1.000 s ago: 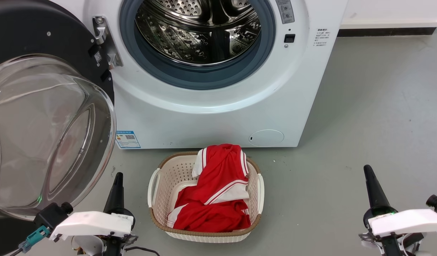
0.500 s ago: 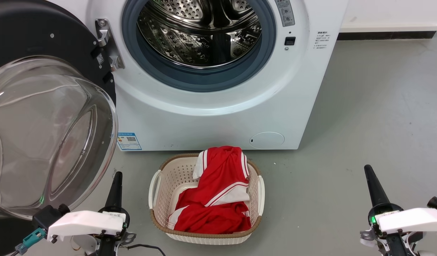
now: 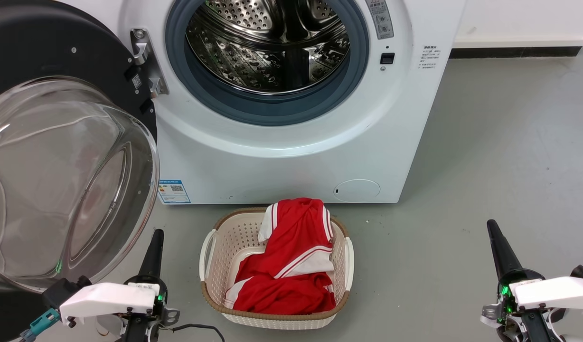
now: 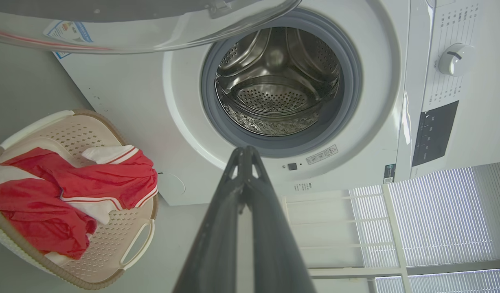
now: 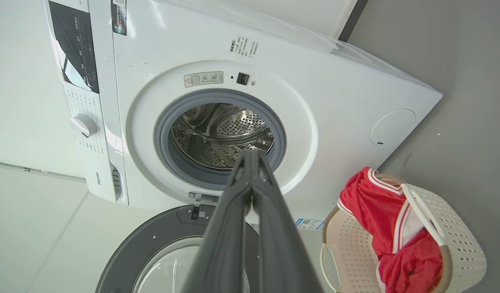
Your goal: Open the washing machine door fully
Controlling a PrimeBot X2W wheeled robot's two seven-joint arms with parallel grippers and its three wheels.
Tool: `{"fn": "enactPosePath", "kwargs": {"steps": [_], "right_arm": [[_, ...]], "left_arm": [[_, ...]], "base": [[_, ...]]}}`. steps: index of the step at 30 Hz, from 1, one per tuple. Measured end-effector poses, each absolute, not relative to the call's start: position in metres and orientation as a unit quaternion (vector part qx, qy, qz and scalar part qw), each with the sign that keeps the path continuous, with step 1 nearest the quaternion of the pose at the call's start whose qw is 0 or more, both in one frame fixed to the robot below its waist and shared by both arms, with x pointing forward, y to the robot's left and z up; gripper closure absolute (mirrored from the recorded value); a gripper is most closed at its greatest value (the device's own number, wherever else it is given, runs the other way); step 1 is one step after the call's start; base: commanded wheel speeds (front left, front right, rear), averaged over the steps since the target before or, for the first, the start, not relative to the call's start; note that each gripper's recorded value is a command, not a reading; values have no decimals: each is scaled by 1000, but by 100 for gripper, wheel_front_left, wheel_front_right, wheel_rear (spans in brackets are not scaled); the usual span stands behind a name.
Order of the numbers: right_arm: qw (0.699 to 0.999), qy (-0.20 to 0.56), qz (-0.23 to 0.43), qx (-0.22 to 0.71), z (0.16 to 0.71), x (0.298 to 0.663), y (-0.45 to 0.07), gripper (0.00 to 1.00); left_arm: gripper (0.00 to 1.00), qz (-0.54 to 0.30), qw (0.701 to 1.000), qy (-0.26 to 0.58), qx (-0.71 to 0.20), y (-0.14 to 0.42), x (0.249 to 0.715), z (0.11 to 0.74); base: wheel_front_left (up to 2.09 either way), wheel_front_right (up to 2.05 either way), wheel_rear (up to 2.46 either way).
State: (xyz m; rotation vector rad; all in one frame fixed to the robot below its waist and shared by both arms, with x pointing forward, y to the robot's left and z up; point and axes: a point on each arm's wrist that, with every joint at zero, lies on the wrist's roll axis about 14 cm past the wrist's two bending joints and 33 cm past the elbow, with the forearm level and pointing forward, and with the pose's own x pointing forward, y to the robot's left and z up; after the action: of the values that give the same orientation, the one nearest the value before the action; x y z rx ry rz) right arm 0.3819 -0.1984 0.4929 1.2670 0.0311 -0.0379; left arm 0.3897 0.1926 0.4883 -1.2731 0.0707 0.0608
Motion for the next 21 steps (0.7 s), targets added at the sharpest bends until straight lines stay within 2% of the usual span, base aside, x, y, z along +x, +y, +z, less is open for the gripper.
{"fn": "enactPosePath", "kwargs": {"steps": [21], "right_arm": [[752, 10, -11, 659, 498, 385, -199, 100]], "left_arm": [[100, 16, 750, 18, -661, 197, 389, 496]], "base": [[0, 0, 0]]}}
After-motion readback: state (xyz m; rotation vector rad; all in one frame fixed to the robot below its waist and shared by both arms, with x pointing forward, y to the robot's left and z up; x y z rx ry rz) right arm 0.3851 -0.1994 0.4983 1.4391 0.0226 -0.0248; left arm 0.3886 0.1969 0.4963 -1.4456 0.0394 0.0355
